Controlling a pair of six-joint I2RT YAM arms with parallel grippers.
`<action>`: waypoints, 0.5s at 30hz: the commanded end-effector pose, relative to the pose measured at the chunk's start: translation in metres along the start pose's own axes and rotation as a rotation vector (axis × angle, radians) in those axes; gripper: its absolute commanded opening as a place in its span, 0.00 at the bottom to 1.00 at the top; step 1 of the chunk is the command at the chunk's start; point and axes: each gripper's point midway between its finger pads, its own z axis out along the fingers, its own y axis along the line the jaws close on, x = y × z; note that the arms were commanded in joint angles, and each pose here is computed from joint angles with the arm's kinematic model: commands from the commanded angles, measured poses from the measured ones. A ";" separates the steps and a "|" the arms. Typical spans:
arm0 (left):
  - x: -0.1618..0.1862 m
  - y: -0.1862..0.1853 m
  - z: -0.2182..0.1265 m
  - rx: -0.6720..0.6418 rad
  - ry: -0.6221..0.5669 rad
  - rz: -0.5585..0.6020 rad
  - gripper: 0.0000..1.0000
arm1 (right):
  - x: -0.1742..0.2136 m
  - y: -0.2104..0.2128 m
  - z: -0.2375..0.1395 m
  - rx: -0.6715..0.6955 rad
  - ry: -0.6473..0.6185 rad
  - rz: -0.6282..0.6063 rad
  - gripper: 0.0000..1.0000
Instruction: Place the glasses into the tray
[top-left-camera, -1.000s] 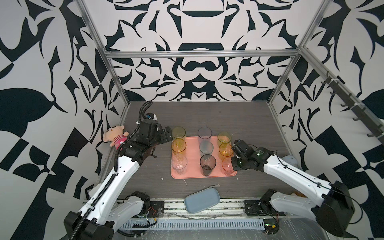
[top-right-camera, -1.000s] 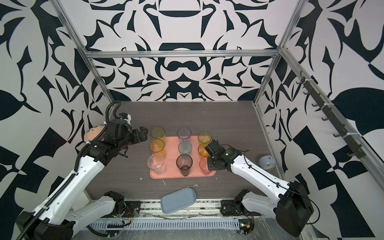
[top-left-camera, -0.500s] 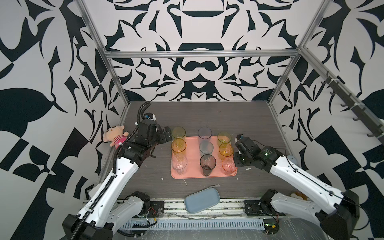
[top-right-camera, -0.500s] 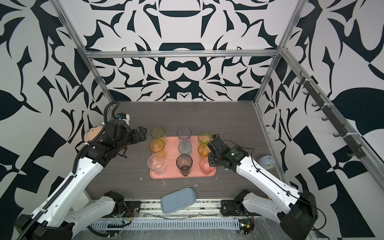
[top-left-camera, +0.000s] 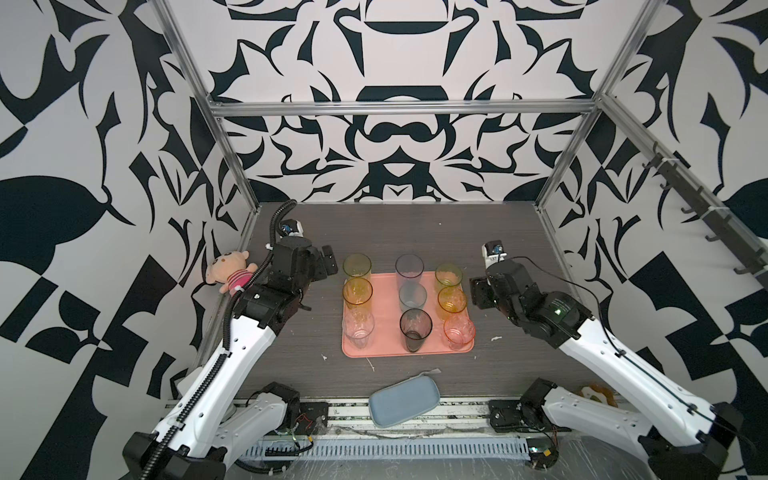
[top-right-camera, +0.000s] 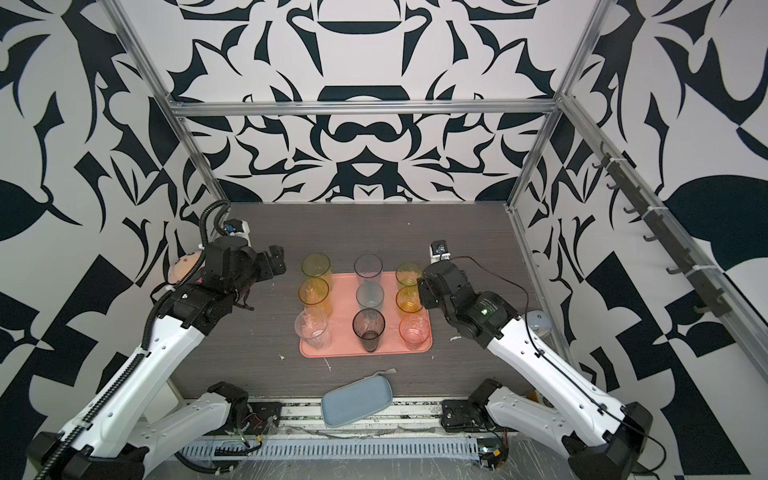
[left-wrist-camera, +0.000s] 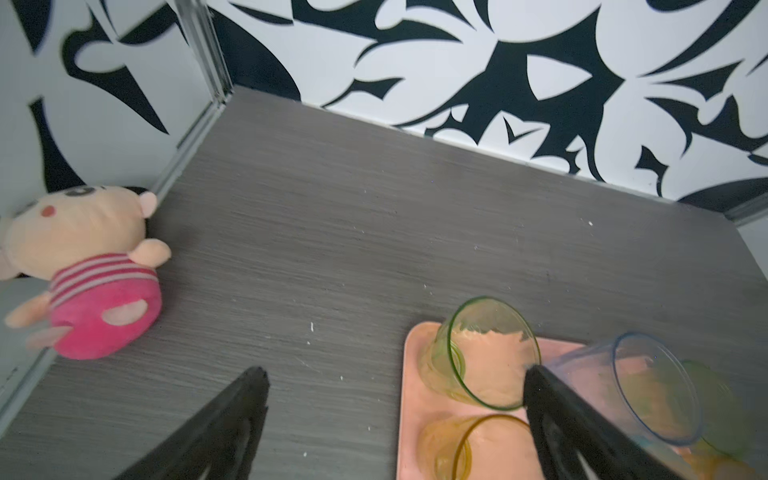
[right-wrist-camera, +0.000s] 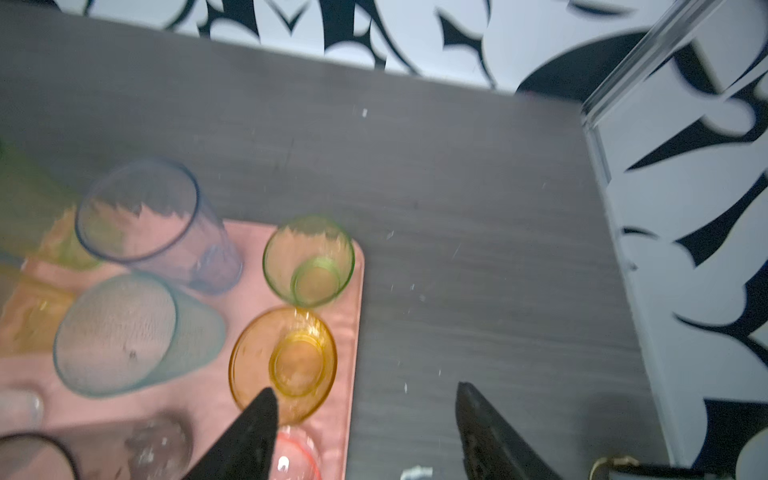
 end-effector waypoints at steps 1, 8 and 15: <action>-0.035 0.013 -0.003 -0.085 -0.182 -0.001 1.00 | -0.049 -0.027 -0.003 0.140 -0.253 0.030 0.82; -0.047 0.030 0.004 -0.195 -0.330 0.061 1.00 | -0.039 -0.094 0.045 0.264 -0.266 0.226 0.99; -0.042 0.058 0.023 -0.341 -0.378 0.137 0.99 | -0.014 -0.135 0.084 0.393 -0.268 0.233 1.00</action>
